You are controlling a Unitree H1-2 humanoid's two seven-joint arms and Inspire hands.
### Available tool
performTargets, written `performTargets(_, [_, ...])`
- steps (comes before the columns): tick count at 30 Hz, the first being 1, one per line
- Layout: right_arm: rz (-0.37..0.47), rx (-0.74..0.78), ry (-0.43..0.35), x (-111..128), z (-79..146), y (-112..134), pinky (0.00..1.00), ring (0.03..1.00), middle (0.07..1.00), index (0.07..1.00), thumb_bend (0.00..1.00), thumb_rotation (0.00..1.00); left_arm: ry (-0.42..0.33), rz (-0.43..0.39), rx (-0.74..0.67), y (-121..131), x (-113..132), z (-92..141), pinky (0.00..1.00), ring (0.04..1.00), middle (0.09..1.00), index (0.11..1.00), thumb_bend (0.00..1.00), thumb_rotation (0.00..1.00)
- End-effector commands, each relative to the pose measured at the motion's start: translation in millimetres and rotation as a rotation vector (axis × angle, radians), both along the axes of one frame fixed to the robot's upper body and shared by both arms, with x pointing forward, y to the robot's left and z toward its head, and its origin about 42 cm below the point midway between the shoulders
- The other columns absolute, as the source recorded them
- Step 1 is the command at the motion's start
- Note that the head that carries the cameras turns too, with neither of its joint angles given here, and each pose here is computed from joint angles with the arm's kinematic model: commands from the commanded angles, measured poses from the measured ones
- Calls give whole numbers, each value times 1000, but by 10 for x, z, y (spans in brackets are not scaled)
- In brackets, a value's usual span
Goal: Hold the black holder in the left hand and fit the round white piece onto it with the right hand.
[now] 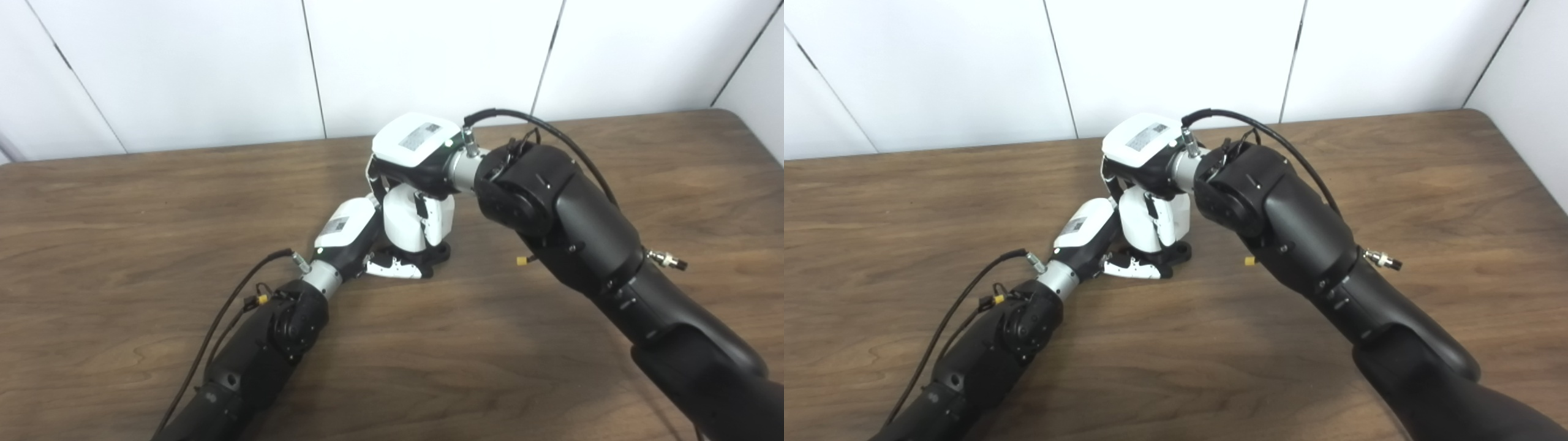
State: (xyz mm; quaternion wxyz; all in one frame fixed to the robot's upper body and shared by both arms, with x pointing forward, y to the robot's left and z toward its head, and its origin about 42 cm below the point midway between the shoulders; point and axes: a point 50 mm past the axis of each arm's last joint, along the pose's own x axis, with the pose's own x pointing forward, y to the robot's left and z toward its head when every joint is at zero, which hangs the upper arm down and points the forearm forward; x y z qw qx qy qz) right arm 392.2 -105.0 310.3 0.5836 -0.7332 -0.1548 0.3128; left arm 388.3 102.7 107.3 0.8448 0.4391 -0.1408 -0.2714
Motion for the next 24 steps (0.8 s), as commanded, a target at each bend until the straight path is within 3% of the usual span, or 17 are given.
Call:
performTargets(1, [25, -4, 76, -63, -231, 105, 286, 366, 488, 538, 511, 0, 174, -64, 161, -55, -258, -460, 937, 971, 918, 482, 525, 64])
performTargets(24, [-90, 91, 43, 27, -529, -29, 263, 358, 483, 543, 510, 0, 168, -54, 137, -62, -288, -437, 927, 959, 906, 481, 524, 59])
